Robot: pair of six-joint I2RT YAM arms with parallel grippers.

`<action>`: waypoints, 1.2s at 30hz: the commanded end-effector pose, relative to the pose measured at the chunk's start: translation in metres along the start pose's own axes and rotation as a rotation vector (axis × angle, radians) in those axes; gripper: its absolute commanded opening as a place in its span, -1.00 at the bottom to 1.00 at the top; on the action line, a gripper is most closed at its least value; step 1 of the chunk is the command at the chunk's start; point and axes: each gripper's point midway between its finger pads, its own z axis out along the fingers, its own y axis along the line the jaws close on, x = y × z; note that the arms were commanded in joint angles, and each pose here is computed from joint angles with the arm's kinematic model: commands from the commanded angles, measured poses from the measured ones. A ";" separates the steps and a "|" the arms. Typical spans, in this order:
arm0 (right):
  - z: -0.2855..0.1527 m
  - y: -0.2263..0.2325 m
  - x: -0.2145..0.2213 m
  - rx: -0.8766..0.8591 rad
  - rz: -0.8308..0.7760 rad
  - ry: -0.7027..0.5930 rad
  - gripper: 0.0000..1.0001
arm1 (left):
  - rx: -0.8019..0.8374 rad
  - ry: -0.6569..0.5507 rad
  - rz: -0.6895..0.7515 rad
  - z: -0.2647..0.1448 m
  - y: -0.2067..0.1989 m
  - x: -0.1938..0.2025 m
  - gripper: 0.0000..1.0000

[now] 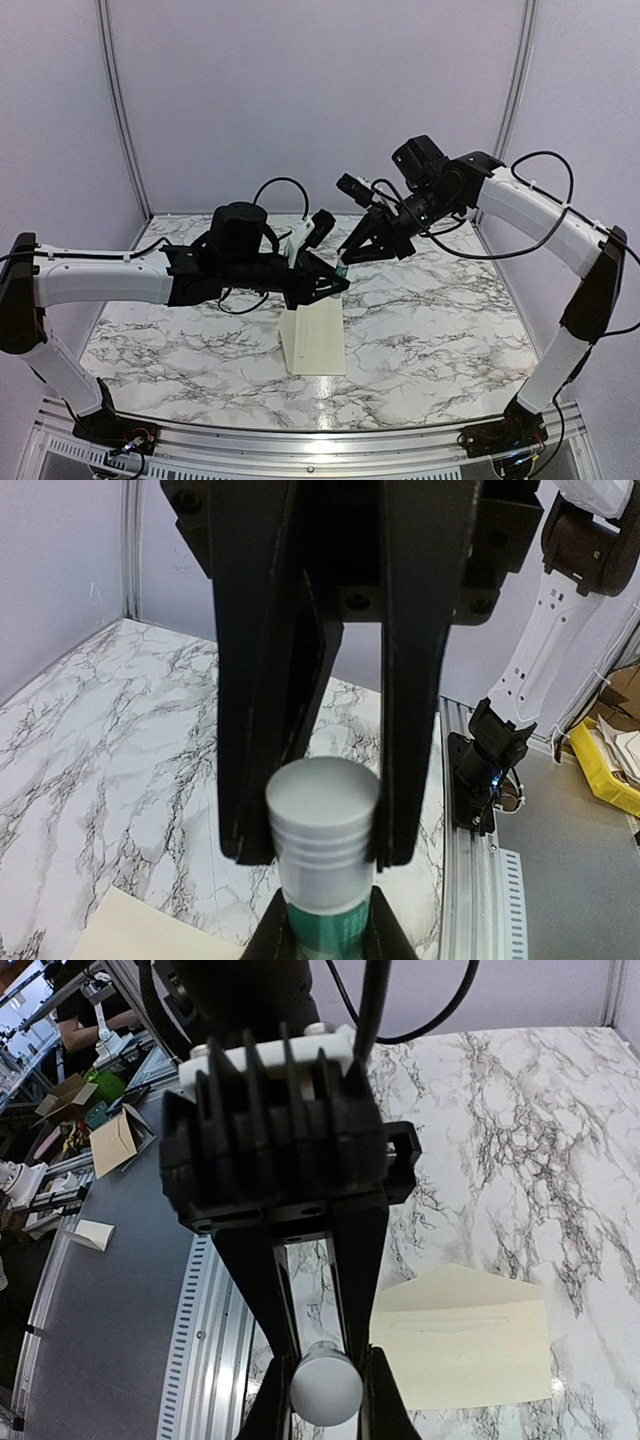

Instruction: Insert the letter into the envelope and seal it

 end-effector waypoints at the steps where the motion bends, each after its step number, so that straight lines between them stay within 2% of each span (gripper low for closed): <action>1: -0.052 0.006 -0.040 0.057 -0.092 -0.148 -0.99 | -0.020 0.198 -0.081 0.002 0.009 0.062 -1.00; 8: -0.070 -0.005 -0.037 0.117 -0.047 -0.162 -1.00 | -0.066 0.300 -0.069 -0.006 0.015 0.083 -1.00; 13: -0.068 -0.018 -0.020 0.170 -0.017 -0.126 -0.99 | -0.087 0.305 -0.067 -0.010 0.016 0.085 -1.00; 20: -0.068 -0.061 0.045 0.364 0.090 -0.021 -0.97 | -0.093 0.237 -0.072 -0.021 0.011 0.068 -1.00; 27: -0.085 -0.118 0.121 0.741 0.147 0.122 -0.93 | -0.119 0.175 -0.060 -0.024 0.013 0.050 -1.00; 36: -0.091 -0.148 0.195 0.878 0.255 0.162 -0.88 | -0.112 0.132 -0.086 -0.014 0.016 0.038 -1.00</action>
